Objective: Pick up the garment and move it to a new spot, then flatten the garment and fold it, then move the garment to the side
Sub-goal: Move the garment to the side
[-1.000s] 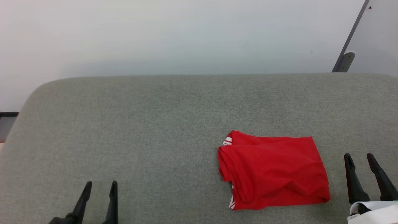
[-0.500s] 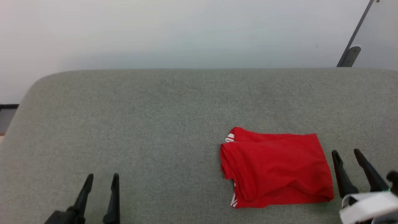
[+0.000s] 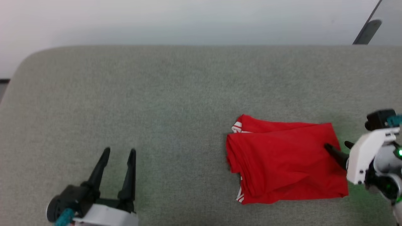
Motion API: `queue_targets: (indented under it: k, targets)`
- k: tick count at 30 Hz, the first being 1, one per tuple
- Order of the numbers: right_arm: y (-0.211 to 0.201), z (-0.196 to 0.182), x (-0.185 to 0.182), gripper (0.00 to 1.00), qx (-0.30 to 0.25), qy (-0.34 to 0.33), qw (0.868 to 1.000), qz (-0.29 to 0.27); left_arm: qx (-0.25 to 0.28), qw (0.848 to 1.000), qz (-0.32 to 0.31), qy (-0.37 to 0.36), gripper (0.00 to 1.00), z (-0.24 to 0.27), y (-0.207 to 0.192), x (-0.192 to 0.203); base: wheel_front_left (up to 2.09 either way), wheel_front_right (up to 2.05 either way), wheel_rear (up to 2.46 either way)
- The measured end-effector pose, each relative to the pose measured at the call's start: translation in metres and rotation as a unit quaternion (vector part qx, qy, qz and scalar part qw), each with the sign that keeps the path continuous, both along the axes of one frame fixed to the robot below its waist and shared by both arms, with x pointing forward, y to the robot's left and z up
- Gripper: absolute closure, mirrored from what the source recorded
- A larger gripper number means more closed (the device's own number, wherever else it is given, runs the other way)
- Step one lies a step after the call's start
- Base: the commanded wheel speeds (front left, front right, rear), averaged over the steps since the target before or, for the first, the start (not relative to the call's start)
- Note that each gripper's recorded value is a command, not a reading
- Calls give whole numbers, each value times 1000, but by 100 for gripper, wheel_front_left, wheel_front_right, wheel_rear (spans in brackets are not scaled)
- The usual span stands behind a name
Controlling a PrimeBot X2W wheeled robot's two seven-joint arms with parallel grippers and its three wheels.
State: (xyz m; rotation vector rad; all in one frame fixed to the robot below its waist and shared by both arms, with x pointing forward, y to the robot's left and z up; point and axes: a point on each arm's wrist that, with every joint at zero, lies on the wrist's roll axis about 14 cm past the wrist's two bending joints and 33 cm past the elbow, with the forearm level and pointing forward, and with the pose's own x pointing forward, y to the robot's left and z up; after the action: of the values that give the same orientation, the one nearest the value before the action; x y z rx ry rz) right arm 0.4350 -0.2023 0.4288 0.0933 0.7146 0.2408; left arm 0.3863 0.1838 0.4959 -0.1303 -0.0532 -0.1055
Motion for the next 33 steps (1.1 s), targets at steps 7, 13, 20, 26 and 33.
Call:
queue_targets:
  k: [7,13,20,26,33]
  targets:
    - [9,-30,10,0,-22,101,994,35,-4,1000,-6,15,0,-13,-2,20,0,0,0]
    - [17,-47,22,0,-25,121,991,44,-6,999,0,32,0,-25,3,26,0,0,0]
    - [19,-45,30,100,-3,87,995,39,1,999,-6,38,0,-30,2,31,0,0,0]
    - [7,-32,29,100,22,39,999,10,-1,999,-46,9,0,-16,-21,49,0,0,0]
    - [-71,-10,26,100,0,-15,996,-88,3,990,-135,-29,0,0,-68,79,0,0,0]
